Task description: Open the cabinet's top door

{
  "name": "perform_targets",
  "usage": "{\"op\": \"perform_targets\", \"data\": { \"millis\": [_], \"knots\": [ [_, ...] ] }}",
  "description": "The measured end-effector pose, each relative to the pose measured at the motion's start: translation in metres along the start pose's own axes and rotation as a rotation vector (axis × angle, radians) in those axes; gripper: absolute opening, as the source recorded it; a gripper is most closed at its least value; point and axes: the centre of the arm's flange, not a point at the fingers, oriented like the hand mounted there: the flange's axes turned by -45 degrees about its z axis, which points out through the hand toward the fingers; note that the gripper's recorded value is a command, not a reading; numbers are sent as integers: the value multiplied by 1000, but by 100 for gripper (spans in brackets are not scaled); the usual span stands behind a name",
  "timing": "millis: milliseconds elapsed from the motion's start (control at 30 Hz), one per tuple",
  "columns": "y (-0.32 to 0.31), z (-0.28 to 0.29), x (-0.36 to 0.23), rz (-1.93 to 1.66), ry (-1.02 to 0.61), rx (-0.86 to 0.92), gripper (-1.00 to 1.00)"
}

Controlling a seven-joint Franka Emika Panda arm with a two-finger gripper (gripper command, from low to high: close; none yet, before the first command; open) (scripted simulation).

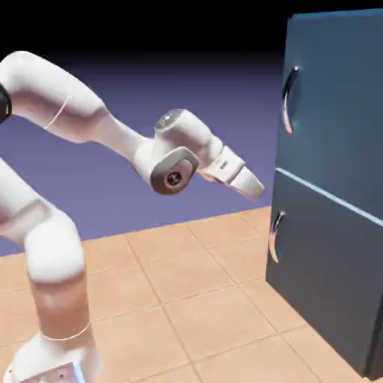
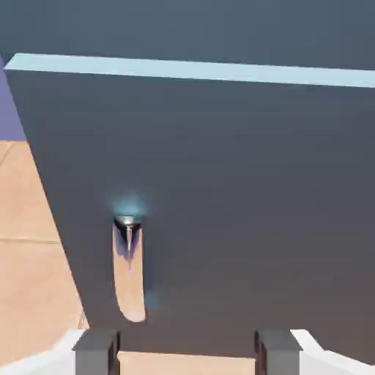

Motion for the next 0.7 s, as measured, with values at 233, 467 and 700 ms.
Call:
{"op": "perform_targets", "data": {
  "millis": [233,467,700],
  "knots": [
    [35,-62,31,179,112,-52,0],
    [46,-122,49,305,241,-70,0],
    [32,-168,60,366,380,-67,0]
  ]
}}
